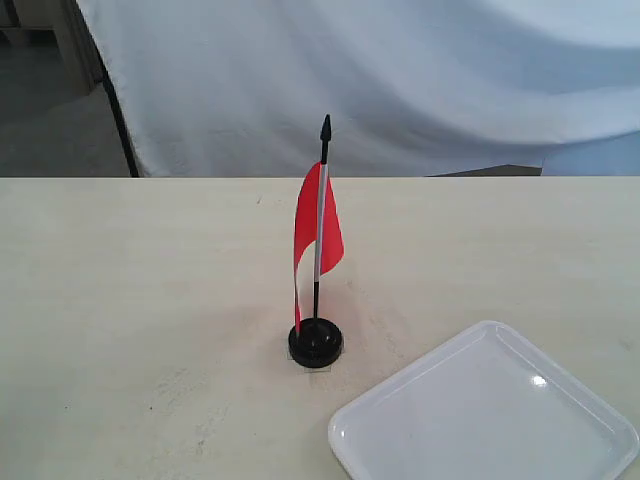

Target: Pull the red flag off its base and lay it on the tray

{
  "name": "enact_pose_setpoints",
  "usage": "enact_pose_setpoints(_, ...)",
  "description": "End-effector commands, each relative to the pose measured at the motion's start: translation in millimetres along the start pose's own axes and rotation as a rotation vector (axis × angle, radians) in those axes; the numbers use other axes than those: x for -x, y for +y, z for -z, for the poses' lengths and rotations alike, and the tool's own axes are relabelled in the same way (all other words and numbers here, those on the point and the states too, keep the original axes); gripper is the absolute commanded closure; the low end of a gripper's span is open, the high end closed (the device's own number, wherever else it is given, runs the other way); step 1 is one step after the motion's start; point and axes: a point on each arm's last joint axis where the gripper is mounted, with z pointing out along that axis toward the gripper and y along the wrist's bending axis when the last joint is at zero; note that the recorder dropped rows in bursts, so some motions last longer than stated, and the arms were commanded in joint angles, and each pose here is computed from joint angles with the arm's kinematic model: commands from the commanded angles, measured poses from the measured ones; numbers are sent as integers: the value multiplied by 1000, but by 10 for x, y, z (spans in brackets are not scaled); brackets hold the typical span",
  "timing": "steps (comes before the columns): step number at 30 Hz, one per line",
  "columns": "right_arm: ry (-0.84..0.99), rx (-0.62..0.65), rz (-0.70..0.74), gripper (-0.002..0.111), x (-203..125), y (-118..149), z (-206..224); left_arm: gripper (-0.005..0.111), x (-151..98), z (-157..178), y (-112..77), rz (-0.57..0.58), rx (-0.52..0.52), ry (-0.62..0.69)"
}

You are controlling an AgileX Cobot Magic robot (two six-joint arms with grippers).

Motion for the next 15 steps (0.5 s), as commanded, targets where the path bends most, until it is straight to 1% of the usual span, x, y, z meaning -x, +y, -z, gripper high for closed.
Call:
enact_pose_setpoints(1,-3,-5,3,109,-5,-4,1,107,0,0,-1,1,-2,-6)
enact_pose_setpoints(10,-33,1,3,109,23,3,2,107,0,0,-1,1,-2,-6)
enact_pose_setpoints(12,-113,19,1,109,96,19,7,107,0,0,-1,1,-2,-6)
enact_pose_setpoints(15,-326,67,-11,109,284,59,51,107,0,0,-1,1,-2,-6)
